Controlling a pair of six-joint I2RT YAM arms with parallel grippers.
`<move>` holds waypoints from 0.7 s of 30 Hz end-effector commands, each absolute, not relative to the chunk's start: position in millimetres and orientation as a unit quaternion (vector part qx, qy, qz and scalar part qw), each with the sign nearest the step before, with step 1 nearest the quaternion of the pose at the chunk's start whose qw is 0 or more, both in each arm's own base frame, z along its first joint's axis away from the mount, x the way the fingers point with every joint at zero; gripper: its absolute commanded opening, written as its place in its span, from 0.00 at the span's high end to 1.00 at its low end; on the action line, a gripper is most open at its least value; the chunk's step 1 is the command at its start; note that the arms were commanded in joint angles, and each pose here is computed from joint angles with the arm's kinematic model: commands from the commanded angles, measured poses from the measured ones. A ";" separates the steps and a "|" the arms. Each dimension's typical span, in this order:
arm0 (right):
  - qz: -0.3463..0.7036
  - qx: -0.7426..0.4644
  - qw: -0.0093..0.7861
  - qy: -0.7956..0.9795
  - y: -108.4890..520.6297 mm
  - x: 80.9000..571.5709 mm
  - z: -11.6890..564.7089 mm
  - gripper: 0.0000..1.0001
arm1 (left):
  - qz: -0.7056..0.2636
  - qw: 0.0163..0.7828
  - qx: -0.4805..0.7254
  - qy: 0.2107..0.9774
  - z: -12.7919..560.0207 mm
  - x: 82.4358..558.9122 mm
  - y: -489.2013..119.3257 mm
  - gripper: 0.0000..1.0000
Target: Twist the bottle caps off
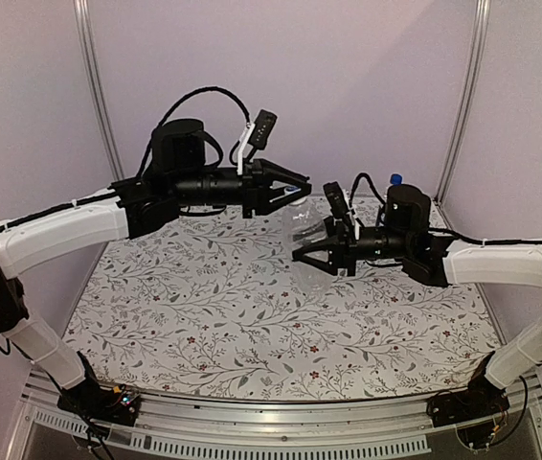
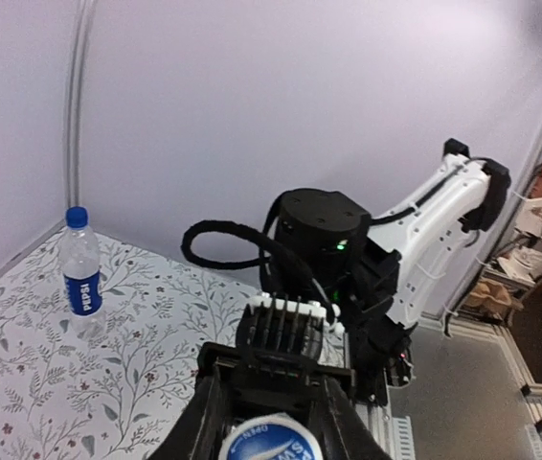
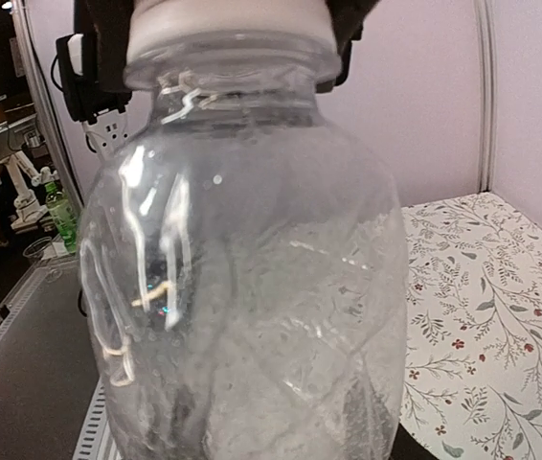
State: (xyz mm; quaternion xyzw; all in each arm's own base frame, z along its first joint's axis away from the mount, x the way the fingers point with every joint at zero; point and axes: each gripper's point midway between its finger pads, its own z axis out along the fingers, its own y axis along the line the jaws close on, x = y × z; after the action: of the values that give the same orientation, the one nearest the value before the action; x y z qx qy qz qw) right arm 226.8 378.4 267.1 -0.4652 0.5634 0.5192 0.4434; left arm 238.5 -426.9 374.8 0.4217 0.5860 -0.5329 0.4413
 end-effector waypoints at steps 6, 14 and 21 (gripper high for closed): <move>0.388 -0.366 0.561 0.633 364.0 291.8 292.4 0.62 | -0.379 0.492 0.232 0.749 368.1 275.5 -434.7 1.00; 0.404 -0.387 0.554 0.617 366.3 279.8 295.5 0.61 | -0.395 0.501 0.236 0.733 373.6 272.8 -436.7 0.82; 0.462 -0.486 0.511 0.538 379.0 234.6 297.2 0.57 | -0.471 0.511 0.338 0.635 399.3 238.4 -437.1 0.31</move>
State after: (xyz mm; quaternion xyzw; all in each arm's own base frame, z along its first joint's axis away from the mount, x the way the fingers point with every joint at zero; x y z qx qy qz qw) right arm 260.2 373.1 282.6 -0.4299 0.5990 0.4297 0.5213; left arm 265.9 -435.5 375.5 0.2729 0.7021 -0.4217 0.5047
